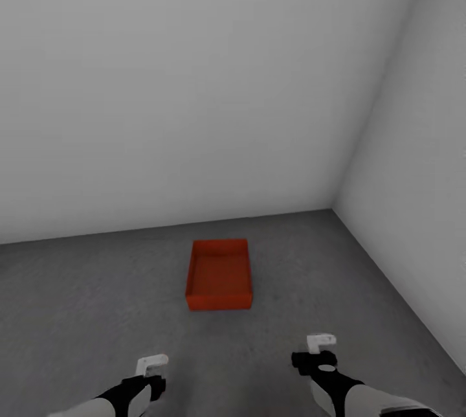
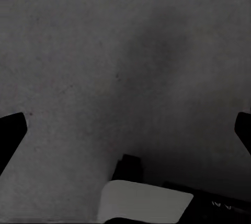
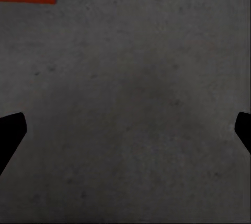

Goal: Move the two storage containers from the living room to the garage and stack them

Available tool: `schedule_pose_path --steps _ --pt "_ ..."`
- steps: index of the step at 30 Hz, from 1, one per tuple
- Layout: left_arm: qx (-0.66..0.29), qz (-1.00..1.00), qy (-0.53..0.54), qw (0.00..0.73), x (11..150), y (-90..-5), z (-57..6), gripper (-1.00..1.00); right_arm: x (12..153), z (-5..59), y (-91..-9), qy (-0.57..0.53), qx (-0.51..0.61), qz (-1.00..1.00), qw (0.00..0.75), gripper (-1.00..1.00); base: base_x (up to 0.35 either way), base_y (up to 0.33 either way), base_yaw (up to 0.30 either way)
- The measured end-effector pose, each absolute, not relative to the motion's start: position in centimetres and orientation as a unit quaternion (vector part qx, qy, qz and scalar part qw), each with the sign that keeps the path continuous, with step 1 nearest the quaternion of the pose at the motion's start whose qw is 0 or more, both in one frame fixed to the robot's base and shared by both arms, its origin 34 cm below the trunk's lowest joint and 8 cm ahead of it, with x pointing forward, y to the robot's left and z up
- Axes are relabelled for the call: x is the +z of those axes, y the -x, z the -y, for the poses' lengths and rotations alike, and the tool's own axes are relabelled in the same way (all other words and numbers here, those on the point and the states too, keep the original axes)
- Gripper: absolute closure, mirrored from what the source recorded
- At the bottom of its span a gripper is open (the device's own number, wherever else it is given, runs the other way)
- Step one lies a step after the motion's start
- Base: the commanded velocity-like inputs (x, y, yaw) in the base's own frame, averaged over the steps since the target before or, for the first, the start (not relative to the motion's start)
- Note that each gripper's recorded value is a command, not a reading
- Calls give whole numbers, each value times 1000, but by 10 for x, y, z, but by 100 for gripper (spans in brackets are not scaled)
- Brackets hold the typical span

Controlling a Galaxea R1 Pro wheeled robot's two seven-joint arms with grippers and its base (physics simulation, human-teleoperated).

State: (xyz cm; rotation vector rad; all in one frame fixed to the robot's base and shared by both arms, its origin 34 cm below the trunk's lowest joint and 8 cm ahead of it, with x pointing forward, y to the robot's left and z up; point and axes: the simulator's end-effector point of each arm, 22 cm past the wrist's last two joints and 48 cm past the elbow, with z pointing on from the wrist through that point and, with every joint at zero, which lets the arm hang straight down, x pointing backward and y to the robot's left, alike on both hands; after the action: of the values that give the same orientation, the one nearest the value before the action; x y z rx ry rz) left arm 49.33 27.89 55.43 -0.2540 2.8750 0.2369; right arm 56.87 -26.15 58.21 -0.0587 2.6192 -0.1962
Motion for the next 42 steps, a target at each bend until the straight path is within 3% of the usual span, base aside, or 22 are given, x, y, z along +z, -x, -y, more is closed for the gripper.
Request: schedule_pose_path --steps 3,11,22,42 --pt "104 -984 91 108 552 -477 -314 -100 567 292 -529 24 -91 -970 225 -100 -39 0 0" --pt "111 -985 91 93 546 -455 -324 -100 534 308 -418 32 -99 -983 152 -100 -8 0 0" --pt "115 -990 80 13 521 -321 -319 -100 515 299 -243 42 -87 -994 41 -100 0 0 0" --pt "130 -988 79 7 519 -219 -327 -100 517 286 -186 40 -66 -997 11 -100 0 0 0"
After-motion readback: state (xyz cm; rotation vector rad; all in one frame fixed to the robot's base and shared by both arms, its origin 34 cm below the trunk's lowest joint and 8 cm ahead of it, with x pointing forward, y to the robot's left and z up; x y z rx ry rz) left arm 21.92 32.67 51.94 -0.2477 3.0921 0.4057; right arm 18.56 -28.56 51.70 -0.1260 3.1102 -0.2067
